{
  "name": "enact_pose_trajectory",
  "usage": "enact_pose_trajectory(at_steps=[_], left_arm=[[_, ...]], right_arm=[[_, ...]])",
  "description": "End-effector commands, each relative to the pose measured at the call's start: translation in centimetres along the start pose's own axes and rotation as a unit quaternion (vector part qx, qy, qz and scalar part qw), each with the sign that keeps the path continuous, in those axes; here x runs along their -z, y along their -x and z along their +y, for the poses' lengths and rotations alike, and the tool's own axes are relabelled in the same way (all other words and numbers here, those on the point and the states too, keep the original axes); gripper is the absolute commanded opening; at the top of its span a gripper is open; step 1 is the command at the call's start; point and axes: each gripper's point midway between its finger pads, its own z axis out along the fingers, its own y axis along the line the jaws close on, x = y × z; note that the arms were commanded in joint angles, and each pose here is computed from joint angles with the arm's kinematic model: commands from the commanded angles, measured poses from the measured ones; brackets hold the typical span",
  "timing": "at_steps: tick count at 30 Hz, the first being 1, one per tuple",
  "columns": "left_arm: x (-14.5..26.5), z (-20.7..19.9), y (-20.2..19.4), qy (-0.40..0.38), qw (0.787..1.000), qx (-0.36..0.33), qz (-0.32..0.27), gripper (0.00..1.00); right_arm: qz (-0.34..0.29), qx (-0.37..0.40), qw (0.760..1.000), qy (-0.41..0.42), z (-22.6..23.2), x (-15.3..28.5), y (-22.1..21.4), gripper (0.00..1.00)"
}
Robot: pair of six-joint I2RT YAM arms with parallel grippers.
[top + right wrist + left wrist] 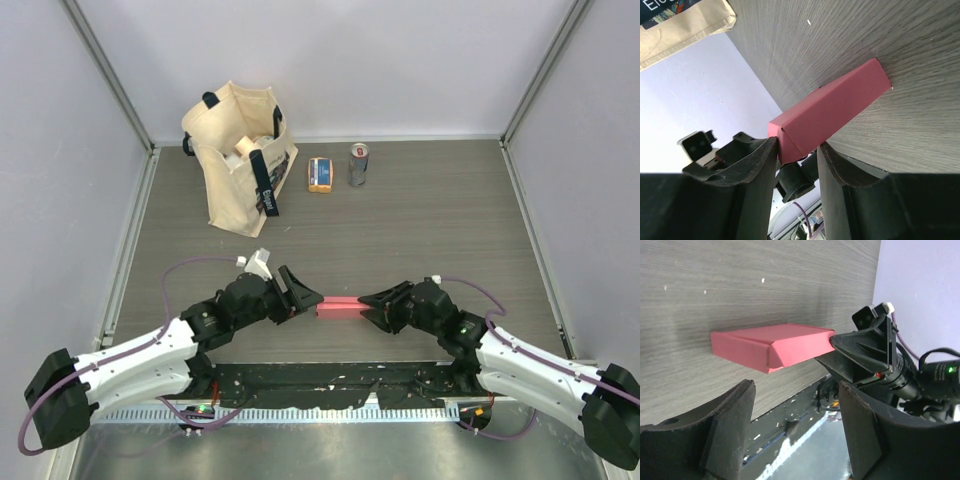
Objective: Fold the paper box
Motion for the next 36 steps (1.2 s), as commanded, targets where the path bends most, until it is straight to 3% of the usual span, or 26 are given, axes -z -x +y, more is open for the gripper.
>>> enact_pose_trajectory(at_steps=[1,8,13,18,30,33,36], left_arm=[[-0.2,-2.1,0.7,-0.061,0.987,0.147,-0.002,0.70],[-1.6,0.4,-0.1,-0.025,0.968,0.248,0.010,0.64],[-2.3,0.1,0.3,-0.042,0.963,0.266,0.006,0.65],[-3.3,0.4,0.0,-0.036,0.956,0.290,0.018,0.58],[-3.3,2.6,-0.4,-0.018,0.958,0.286,0.005,0.36],[-2.8,4.3,-0.6,-0.002,0.963,0.269,-0.008,0.32],[-2.6,5.0,-0.2,0.000,0.966,0.257,-0.027,0.26]], right_arm=[[-0.034,0.020,0.999,-0.023,-1.6,-0.4,1.4,0.41],[-0.030,0.022,0.999,-0.024,-1.8,-0.6,1.3,0.41],[-0.029,0.021,0.999,-0.019,-1.8,-0.7,1.3,0.41],[-0.025,0.023,0.999,-0.022,-1.9,-0.7,1.2,0.41],[-0.027,0.025,0.999,-0.025,-2.4,-0.7,1.4,0.41],[-0.028,0.076,0.997,-0.001,-1.7,-0.7,1.4,0.43],[-0.023,0.138,0.990,0.035,-1.1,-0.4,1.1,0.52]])
